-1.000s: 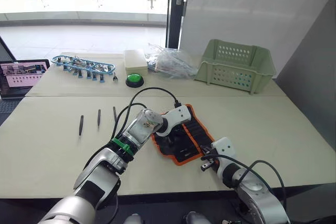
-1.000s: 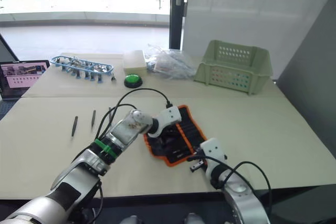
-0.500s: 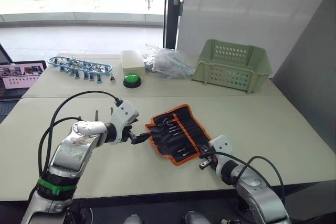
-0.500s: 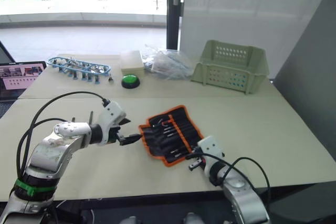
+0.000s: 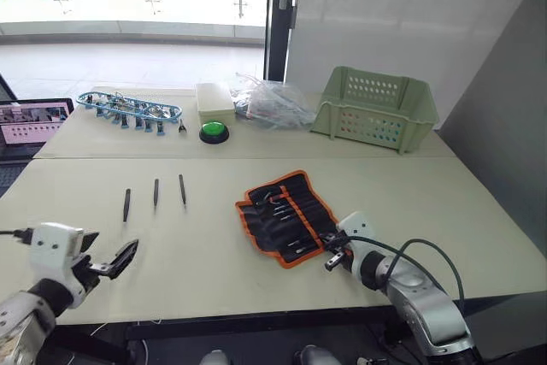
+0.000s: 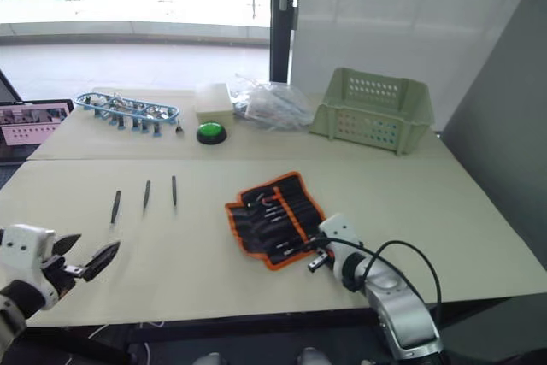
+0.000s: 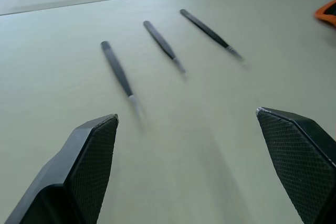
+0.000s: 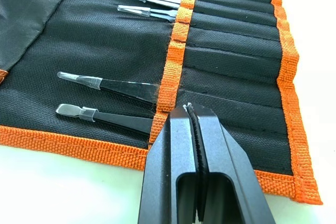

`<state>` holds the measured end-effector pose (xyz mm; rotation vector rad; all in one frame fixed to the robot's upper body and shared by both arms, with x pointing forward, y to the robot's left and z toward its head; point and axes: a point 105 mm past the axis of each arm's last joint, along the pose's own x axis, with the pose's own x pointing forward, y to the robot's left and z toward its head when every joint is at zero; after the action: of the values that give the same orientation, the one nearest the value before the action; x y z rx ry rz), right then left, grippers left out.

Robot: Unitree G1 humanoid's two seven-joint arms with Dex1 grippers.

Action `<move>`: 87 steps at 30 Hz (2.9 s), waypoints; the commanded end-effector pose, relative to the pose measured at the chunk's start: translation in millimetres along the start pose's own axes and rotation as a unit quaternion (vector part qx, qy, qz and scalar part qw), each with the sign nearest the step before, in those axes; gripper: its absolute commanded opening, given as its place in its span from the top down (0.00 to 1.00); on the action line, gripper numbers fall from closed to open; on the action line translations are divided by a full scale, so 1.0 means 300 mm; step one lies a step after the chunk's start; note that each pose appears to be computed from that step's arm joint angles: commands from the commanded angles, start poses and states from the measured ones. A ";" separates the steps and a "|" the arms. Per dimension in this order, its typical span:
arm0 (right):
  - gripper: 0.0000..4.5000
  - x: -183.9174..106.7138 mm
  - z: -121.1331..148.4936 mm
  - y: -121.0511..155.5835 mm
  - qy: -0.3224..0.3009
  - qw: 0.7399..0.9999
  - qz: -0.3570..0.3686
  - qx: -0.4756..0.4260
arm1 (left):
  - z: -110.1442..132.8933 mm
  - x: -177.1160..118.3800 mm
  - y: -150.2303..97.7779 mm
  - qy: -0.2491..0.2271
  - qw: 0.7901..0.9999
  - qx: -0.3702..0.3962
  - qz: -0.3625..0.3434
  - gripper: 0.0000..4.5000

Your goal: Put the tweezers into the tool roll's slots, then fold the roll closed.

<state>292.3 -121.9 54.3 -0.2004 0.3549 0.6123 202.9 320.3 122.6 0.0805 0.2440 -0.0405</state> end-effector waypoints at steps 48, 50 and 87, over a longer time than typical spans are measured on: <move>1.00 0.019 -0.226 0.029 0.084 0.994 -0.021 0.063 | -0.143 0.419 0.009 0.034 0.995 -0.056 0.079 0.63; 1.00 0.017 -0.225 0.029 0.084 0.994 -0.022 0.064 | -0.140 0.420 0.007 0.031 0.995 -0.055 0.077 0.77; 1.00 0.027 -0.250 0.080 0.076 0.993 -0.033 0.081 | 0.176 0.335 -0.669 0.077 0.870 0.221 -0.434 0.99</move>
<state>287.2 -106.5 44.0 -0.0903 0.2738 0.5552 301.9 117.4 125.2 0.3862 0.4363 -0.9791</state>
